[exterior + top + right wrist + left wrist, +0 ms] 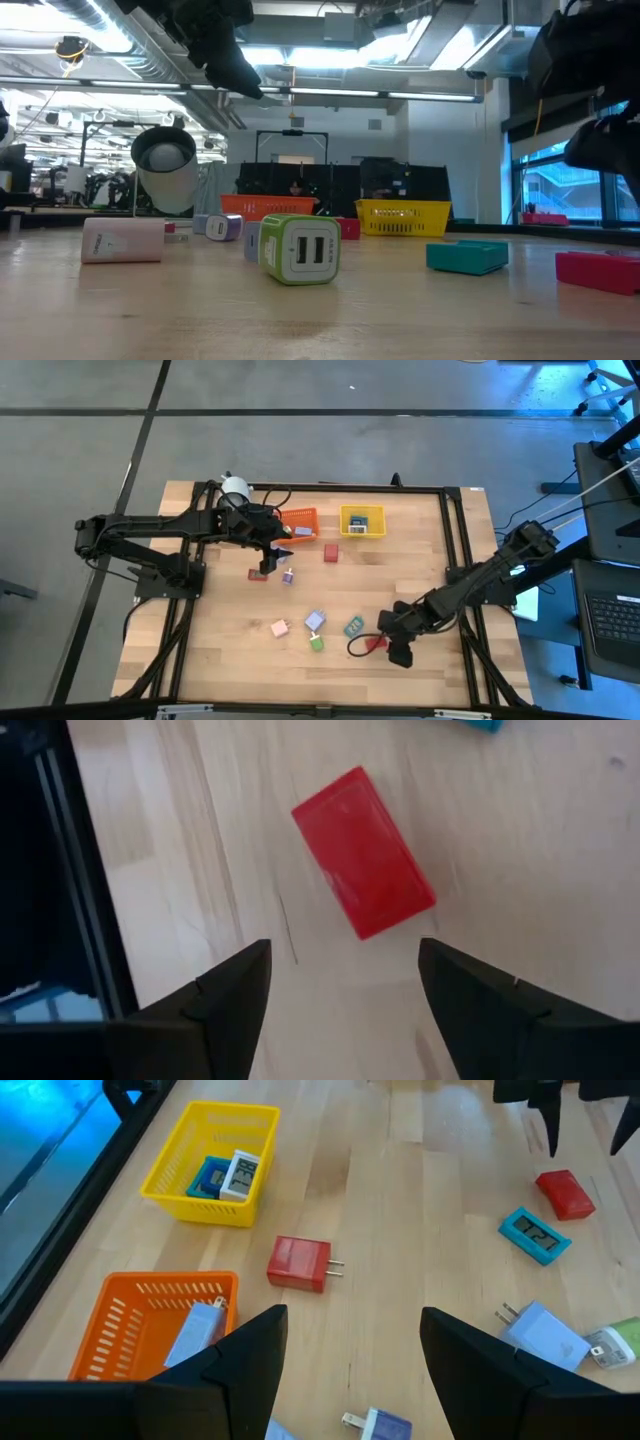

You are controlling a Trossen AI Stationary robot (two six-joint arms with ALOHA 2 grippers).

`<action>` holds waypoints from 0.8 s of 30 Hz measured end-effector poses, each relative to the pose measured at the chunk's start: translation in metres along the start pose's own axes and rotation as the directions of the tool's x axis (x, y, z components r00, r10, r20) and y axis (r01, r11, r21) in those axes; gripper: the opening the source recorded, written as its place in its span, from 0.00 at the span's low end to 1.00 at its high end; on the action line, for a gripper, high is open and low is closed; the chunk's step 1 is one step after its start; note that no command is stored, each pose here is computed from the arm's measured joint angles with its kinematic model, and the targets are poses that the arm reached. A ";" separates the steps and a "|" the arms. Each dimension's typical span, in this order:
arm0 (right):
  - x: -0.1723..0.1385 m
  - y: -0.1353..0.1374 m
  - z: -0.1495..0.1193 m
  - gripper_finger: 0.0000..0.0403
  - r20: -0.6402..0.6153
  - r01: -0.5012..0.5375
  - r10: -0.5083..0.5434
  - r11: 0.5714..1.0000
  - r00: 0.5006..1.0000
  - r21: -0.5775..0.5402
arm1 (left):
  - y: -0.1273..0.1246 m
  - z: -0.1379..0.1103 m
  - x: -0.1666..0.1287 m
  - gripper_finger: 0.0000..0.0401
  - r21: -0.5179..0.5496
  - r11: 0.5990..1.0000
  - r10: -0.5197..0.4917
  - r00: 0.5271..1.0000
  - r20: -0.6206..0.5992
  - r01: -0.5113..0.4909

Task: Pick & Place Office items
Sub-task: Put the bottom red digital clock into the yellow bin

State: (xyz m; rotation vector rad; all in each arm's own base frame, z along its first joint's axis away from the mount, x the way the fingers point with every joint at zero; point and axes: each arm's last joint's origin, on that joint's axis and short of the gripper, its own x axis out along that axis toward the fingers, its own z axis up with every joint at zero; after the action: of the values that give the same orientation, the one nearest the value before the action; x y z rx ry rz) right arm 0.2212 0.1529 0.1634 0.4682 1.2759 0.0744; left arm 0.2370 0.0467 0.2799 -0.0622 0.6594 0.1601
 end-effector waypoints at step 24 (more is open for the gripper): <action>0.018 -0.019 0.017 0.64 -0.095 -0.024 0.017 0.997 0.995 -0.072 | 0.000 0.001 0.000 0.56 0.012 1.000 0.000 1.000 0.008 0.000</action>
State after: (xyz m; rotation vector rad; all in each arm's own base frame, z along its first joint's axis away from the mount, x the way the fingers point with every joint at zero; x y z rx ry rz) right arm 0.2385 0.1359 0.1437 0.4192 1.3567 0.1615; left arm 0.2374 0.0468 0.2805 -0.0495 0.6526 0.1562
